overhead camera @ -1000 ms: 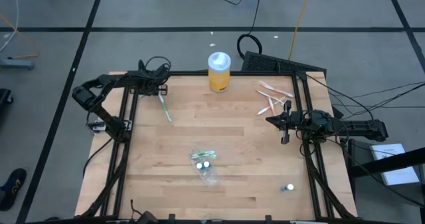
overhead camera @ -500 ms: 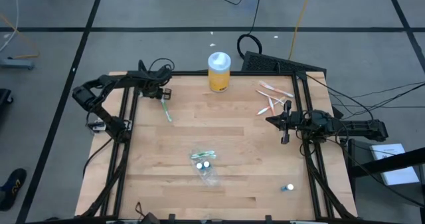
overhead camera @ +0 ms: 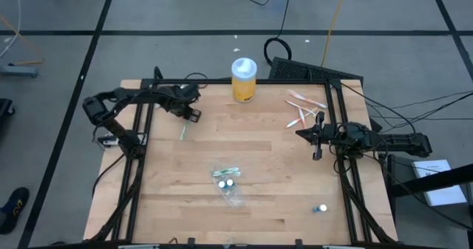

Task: Pick & Place toothbrushing station
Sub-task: Put the green toothbrush into the transparent organizer

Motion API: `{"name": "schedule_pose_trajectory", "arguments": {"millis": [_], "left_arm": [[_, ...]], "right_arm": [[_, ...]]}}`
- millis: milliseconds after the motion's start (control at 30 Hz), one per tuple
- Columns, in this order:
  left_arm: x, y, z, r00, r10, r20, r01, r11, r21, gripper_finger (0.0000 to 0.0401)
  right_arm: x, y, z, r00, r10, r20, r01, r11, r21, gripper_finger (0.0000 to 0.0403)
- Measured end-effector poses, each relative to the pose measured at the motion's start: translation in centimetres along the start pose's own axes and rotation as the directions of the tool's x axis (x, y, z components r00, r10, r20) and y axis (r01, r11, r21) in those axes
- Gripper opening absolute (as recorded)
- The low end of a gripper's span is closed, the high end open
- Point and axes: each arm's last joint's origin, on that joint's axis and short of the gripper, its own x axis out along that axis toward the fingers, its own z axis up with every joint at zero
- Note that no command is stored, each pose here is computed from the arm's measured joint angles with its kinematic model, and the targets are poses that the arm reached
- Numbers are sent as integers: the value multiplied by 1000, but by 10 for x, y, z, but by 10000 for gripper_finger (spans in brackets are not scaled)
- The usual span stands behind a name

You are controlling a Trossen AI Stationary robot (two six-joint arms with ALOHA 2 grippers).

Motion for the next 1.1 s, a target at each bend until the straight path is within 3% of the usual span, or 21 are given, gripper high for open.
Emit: {"name": "schedule_pose_trajectory", "arguments": {"millis": [167, 267, 400, 467, 533, 600, 700, 800, 867, 967, 1100], "left_arm": [[-3, -23, -6, 989, -147, -2, 146, 978, 152, 127], [-6, -40, -11, 960, -279, -31, 276, 922, 273, 127], [-11, -59, -21, 904, -414, -103, 419, 815, 400, 127], [-13, -65, -27, 895, -428, -127, 438, 791, 426, 127], [-17, -67, -30, 894, -428, -129, 441, 795, 417, 127], [-22, -69, -32, 893, -437, -110, 444, 809, 386, 127], [-35, -70, -36, 904, -425, -51, 422, 861, 284, 127], [-46, -69, -45, 949, -312, 45, 304, 943, 139, 127], [-51, -71, -55, 968, -215, 134, 209, 976, 53, 127], [-55, -79, -70, 946, -99, 309, 139, 984, -109, 127], [-60, -91, -88, 873, -28, 487, 183, 944, -275, 127]], "right_arm": [[0, 0, 0, 1000, 0, 0, 0, 1000, 0, 4], [0, 0, 0, 1000, 0, 0, 0, 1000, 0, 4], [0, 0, 0, 1000, 0, 0, 0, 1000, 0, 4], [0, 0, 0, 1000, 0, 0, 0, 1000, 0, 4], [0, 0, 0, 1000, 0, 0, 0, 1000, 0, 4], [0, 0, 0, 1000, 0, 0, 0, 1000, 0, 4], [0, 0, 0, 1000, 0, 0, 0, 1000, 0, 4], [0, 0, 0, 1000, 0, 0, 0, 1000, 0, 4], [0, 0, 0, 1000, 0, 0, 0, 1000, 0, 4], [0, 0, 0, 1000, 0, 0, 0, 1000, 0, 4], [0, 0, 0, 1000, 0, 0, 0, 1000, 0, 4]]}}
